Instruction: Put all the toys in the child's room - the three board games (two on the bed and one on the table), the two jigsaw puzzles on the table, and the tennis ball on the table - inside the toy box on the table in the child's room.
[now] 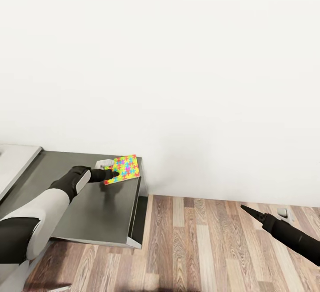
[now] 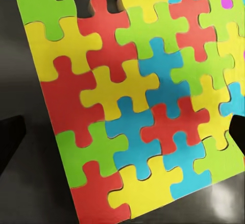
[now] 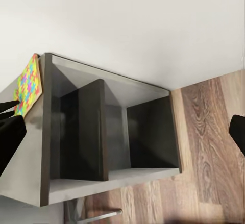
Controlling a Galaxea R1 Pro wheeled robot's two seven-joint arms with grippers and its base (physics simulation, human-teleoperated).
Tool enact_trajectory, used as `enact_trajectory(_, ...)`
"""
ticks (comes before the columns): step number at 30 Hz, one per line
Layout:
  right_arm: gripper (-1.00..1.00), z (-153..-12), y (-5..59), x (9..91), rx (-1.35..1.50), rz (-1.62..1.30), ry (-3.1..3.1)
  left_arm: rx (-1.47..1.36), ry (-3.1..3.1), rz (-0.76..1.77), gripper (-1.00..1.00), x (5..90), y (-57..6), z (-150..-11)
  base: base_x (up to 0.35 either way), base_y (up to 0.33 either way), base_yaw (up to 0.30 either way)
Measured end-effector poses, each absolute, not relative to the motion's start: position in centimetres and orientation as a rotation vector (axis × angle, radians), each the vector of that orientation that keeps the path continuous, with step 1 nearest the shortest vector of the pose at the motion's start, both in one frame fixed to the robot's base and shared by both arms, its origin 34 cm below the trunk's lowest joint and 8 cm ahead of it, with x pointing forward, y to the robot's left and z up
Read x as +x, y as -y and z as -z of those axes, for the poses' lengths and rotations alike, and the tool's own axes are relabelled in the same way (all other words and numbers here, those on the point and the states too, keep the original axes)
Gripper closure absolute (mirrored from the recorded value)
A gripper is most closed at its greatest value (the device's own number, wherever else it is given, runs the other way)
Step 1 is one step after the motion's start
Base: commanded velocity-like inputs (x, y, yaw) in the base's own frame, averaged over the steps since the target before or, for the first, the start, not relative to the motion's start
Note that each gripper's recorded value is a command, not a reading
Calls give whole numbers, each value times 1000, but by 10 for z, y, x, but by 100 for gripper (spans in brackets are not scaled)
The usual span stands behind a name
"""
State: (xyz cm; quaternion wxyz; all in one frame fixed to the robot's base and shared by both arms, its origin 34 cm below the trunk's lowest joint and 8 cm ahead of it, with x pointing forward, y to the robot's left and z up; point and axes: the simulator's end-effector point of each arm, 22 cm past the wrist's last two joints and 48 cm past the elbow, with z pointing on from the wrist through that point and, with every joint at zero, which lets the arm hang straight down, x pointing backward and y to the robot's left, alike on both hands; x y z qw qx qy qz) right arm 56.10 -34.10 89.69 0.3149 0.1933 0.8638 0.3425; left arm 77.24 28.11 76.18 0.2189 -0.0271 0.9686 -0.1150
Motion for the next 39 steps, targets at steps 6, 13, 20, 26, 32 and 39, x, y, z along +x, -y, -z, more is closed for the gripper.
enact_trajectory(6, -100, -897, 340, 561, 510, -904, -2276, -75, -2680, 318, -100, 772, -281, -762, -5, -54, 0)
enact_trajectory(13, -100, -897, 340, 561, 510, -905, -2276, -76, -2680, 317, -100, 772, -281, -762, 97, 119, 0)
enact_trajectory(20, -100, -897, 340, 561, 510, -905, -2275, -75, -2680, 316, -100, 772, -281, -762, 15, 17, 0)
enact_trajectory(26, -100, -897, 340, 561, 510, -905, -2275, -76, -2680, 318, -100, 772, -281, -762, 122, -26, 0)
enact_trajectory(32, -100, -897, 340, 561, 509, -903, -2276, -77, -2680, 318, -100, 772, -281, -762, 78, -52, 0)
enact_trajectory(39, -100, -897, 340, 561, 510, -903, -2277, -75, -2680, 318, -100, 772, -281, -762, 6, -119, 0)
